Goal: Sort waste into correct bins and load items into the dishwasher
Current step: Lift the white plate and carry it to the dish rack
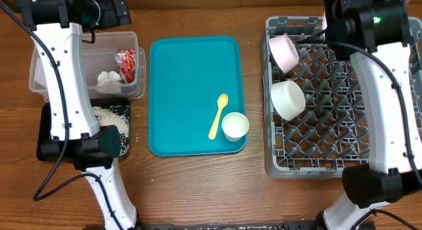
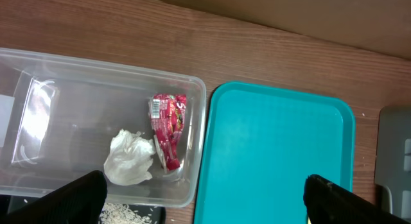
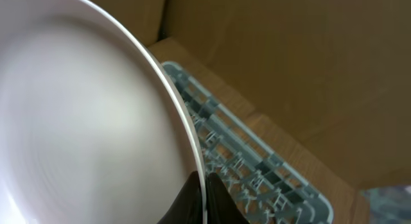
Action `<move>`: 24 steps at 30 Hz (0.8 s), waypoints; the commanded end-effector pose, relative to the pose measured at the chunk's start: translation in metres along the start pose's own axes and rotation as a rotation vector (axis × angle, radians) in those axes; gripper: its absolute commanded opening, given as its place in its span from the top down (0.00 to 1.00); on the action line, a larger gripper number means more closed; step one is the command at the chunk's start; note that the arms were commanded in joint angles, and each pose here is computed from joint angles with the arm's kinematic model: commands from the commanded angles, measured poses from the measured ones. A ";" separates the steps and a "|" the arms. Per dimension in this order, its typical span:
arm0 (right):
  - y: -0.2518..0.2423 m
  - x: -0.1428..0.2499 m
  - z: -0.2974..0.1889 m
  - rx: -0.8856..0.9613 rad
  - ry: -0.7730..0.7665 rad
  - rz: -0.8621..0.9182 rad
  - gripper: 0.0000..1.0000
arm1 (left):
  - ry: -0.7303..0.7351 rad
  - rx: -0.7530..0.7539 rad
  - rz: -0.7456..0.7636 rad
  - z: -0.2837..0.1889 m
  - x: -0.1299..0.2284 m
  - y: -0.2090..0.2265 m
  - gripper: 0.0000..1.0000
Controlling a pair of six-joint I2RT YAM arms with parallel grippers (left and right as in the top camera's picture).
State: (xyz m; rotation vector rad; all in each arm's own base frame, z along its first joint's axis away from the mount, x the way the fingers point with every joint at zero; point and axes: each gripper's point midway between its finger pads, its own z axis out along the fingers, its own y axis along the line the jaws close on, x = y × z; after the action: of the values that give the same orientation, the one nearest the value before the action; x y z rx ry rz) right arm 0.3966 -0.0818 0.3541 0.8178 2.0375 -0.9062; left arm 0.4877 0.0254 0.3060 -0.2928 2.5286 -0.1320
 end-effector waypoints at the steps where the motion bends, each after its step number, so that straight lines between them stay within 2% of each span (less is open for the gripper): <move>1: 0.007 0.010 0.015 0.080 -0.036 -0.050 0.96 | -0.012 -0.001 0.028 -0.006 -0.001 -0.003 0.00; 12: 0.039 0.076 0.055 0.113 0.010 -0.175 0.96 | -0.012 -0.001 0.028 -0.006 -0.001 -0.003 0.00; 24: 0.058 0.098 0.060 0.021 0.090 -0.168 0.96 | -0.012 -0.001 0.028 -0.006 -0.001 -0.003 0.00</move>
State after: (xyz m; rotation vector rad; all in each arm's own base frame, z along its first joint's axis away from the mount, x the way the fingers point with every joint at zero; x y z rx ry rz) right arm 0.4106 -0.0792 0.2289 0.7118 2.1929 -1.0449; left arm 0.4876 0.0254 0.3060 -0.2929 2.5289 -0.1320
